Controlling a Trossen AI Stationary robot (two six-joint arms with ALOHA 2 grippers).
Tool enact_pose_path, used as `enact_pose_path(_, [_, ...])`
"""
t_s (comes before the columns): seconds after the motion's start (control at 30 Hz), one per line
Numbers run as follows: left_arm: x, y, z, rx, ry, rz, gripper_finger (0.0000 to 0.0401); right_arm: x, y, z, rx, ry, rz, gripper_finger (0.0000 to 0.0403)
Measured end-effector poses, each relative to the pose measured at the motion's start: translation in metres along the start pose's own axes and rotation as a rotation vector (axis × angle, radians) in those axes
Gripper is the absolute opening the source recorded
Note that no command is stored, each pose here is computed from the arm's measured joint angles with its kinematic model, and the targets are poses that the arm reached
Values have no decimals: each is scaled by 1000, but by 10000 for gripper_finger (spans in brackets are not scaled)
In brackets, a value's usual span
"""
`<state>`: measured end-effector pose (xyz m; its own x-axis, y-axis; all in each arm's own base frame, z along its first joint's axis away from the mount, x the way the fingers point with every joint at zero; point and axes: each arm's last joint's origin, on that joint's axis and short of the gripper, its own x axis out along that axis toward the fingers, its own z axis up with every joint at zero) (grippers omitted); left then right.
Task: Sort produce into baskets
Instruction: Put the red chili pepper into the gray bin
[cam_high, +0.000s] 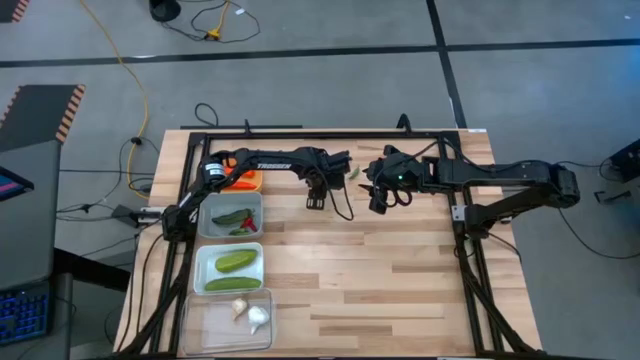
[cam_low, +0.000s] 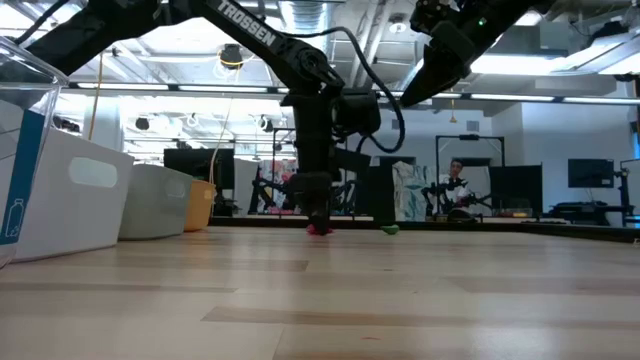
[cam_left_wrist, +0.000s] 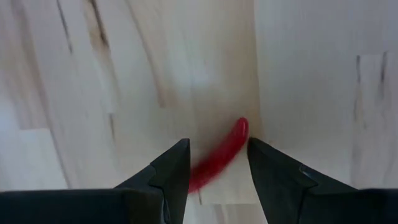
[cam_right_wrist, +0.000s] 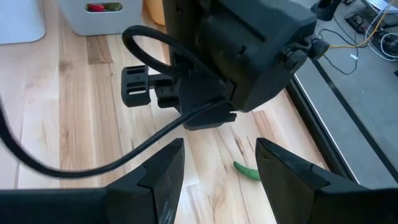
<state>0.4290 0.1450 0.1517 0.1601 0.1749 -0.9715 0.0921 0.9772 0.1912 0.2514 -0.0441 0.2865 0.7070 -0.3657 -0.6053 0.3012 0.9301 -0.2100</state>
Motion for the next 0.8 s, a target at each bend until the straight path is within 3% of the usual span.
enact_pose_path(0.27, [4,0,1,12,0,-3,133,0,0,0,0,0,0,225])
enact_pose_path(0.57, [5,-2,0,-1,7,-17,15,0,0,0,0,0,0,225])
enact_pose_path(0.8, [0,-2,-2,6,49,-19,10,0,0,0,0,0,-1,225])
